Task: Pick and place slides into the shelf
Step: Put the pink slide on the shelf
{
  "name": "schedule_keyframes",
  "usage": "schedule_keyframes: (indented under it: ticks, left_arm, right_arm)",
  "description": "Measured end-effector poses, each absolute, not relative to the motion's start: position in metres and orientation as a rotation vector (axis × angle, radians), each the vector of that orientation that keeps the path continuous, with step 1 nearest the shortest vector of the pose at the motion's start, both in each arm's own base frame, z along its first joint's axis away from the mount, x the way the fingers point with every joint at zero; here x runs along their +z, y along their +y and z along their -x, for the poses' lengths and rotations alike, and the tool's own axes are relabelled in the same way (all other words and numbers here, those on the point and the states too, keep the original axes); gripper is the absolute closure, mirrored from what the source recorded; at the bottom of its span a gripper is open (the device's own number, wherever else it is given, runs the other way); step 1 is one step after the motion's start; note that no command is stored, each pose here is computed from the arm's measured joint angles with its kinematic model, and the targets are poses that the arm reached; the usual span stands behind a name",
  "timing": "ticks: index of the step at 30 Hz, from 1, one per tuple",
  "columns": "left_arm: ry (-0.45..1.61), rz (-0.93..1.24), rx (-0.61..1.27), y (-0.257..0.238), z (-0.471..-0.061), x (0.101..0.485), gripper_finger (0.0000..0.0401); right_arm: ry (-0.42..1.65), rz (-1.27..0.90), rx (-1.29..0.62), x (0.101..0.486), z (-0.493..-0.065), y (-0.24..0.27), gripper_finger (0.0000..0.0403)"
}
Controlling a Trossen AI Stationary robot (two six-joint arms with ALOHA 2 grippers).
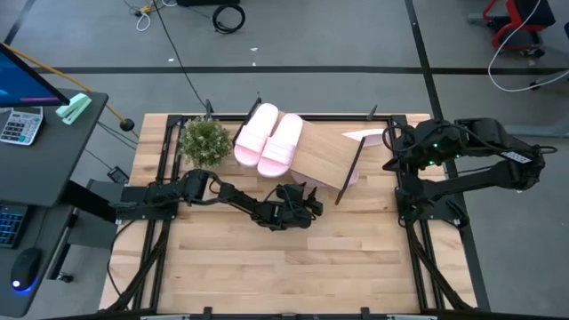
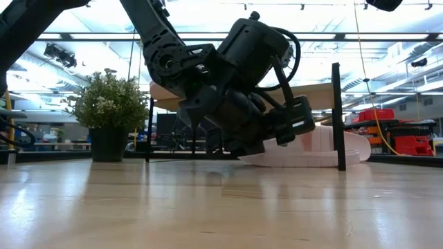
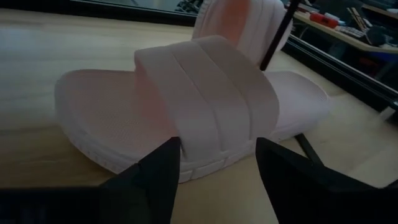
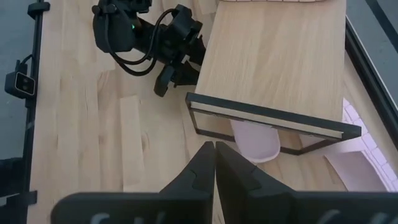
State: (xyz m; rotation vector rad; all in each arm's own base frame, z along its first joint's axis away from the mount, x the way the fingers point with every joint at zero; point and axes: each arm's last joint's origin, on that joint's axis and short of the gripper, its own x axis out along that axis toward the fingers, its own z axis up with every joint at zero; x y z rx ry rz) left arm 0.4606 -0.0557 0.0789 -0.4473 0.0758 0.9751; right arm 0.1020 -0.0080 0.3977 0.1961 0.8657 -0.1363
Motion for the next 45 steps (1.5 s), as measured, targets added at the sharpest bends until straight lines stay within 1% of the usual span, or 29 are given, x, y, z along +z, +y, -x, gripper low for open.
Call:
schedule_keyframes:
  ticks: [11,16,21,30,37,45]
  left_arm:
    - [0.068,0.487,0.919,-0.061,-0.463,0.081,0.0225]
    - [0.099,0.428,0.906,-0.064,-0.462,0.081,0.0241]
    - [0.132,0.347,0.897,-0.064,-0.463,0.082,0.0248]
    - [0.193,0.240,0.905,-0.062,-0.462,0.080,0.0229]
    - [0.149,0.349,0.929,-0.058,-0.461,0.079,0.0209]
    - [0.147,0.363,0.971,-0.041,-0.462,0.077,0.0184]
  right_arm:
    - [0.865,-0.211,-0.143,0.398,-0.102,-0.008,0.0383]
    - [0.864,-0.211,-0.143,0.398,-0.102,-0.008,0.0383]
    - [0.840,-0.213,-0.143,0.399,-0.104,-0.008,0.0383]
    - [0.840,-0.220,-0.146,0.399,-0.104,-0.008,0.0383]
    - [0.839,-0.220,-0.146,0.399,-0.104,-0.008,0.0383]
    - [0.839,-0.220,-0.146,0.399,-0.104,-0.008,0.0383]
